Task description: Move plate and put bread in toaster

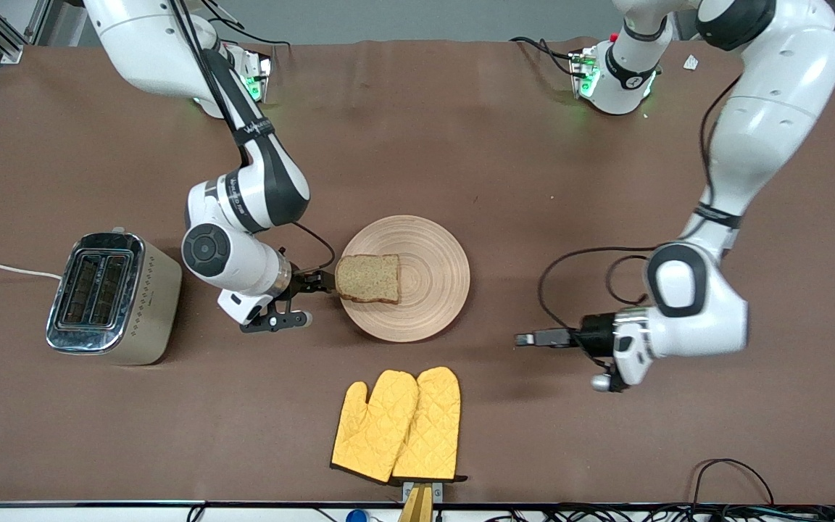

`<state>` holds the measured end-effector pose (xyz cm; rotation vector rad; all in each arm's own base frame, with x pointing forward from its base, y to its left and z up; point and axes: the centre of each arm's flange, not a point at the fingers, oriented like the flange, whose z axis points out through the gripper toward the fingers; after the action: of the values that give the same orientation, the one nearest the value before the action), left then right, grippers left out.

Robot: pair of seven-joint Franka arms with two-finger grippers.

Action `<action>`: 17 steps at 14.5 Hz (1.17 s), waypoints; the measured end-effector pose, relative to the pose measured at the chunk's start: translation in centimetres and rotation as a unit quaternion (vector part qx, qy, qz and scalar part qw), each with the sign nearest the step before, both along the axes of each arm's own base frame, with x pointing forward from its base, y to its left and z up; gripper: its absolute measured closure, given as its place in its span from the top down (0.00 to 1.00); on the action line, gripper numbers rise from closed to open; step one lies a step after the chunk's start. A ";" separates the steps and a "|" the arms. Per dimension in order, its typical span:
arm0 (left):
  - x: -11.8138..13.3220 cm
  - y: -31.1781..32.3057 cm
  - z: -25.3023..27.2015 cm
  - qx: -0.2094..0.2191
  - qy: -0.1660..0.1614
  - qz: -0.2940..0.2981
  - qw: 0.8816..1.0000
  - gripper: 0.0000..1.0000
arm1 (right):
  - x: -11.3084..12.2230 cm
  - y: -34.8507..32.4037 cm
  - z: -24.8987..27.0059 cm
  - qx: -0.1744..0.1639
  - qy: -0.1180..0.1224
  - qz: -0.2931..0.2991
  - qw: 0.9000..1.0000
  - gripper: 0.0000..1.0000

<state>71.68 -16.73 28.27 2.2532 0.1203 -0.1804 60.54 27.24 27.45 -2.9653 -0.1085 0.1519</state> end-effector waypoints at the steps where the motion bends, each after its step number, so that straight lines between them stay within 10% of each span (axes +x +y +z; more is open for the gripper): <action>1: 0.5 1.9 1.7 0.022 0.012 -0.003 1.000 1.00 | -0.8 0.2 -1.2 0.000 0.001 -0.002 1.000 1.00; 10: -4.2 13.1 22.6 0.297 -0.030 -0.053 0.953 1.00 | -5.9 5.1 -3.1 0.002 -0.025 -0.035 0.999 0.86; 17: -11.5 14.7 35.2 0.395 -0.054 -0.031 0.917 1.00 | -5.2 3.4 -3.2 -0.002 -0.026 -0.049 0.998 0.67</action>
<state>60.17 -2.05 63.46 3.0724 0.0667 -0.0354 55.38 30.66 24.27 -2.9718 0.0309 0.0638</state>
